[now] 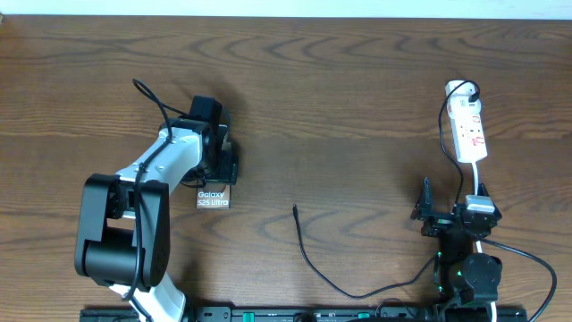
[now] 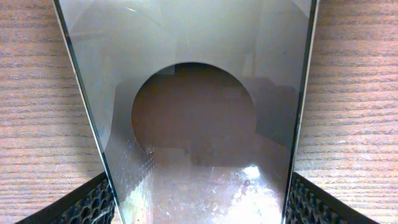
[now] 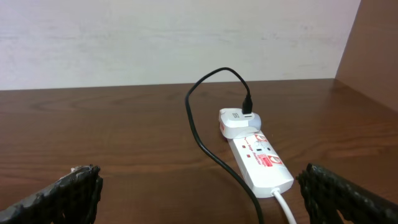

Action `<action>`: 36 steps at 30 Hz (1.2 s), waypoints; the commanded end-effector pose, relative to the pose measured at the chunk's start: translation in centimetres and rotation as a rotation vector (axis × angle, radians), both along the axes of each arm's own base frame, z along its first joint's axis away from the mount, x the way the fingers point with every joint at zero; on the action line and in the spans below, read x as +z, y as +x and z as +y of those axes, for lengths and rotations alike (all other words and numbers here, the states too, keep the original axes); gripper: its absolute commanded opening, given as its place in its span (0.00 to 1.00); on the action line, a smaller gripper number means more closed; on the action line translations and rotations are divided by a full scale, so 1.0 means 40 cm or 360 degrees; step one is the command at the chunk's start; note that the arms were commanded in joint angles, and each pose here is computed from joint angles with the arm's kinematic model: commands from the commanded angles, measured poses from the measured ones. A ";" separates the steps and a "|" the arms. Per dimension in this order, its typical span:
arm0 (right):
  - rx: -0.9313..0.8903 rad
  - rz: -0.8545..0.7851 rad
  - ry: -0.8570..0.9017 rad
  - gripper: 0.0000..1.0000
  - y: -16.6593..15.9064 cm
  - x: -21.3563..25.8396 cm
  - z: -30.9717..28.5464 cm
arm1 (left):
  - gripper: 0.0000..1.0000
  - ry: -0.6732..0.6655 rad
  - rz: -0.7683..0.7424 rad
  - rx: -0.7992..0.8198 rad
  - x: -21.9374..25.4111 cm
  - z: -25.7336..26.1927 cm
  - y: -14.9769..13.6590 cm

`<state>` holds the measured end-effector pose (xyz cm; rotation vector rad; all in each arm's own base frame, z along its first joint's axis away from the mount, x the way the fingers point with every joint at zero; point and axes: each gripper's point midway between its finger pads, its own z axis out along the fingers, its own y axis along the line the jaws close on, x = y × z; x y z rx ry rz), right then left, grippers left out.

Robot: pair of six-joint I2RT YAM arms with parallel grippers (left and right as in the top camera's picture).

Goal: Plug charger to phone and switch on socket
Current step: 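Close the left gripper on the phone's long edges, then lift the phone with the left gripper and tilt it upright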

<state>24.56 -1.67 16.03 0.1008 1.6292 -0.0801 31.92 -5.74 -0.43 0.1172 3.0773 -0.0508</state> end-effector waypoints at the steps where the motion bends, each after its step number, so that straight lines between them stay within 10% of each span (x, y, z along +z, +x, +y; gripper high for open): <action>1: 0.0004 0.0000 0.0009 0.99 0.000 -0.001 0.003 | 0.34 -0.0178 0.0074 -0.0037 -0.018 -0.057 -0.020; 24: 0.0005 0.0000 0.0010 0.99 0.000 -0.001 0.003 | 0.30 -0.0306 -0.0416 -0.0008 0.252 -0.082 0.068; 36: 0.0005 0.0000 0.0010 0.99 0.000 -0.001 0.003 | 0.15 -0.1393 -0.0527 0.0307 0.497 -0.146 0.111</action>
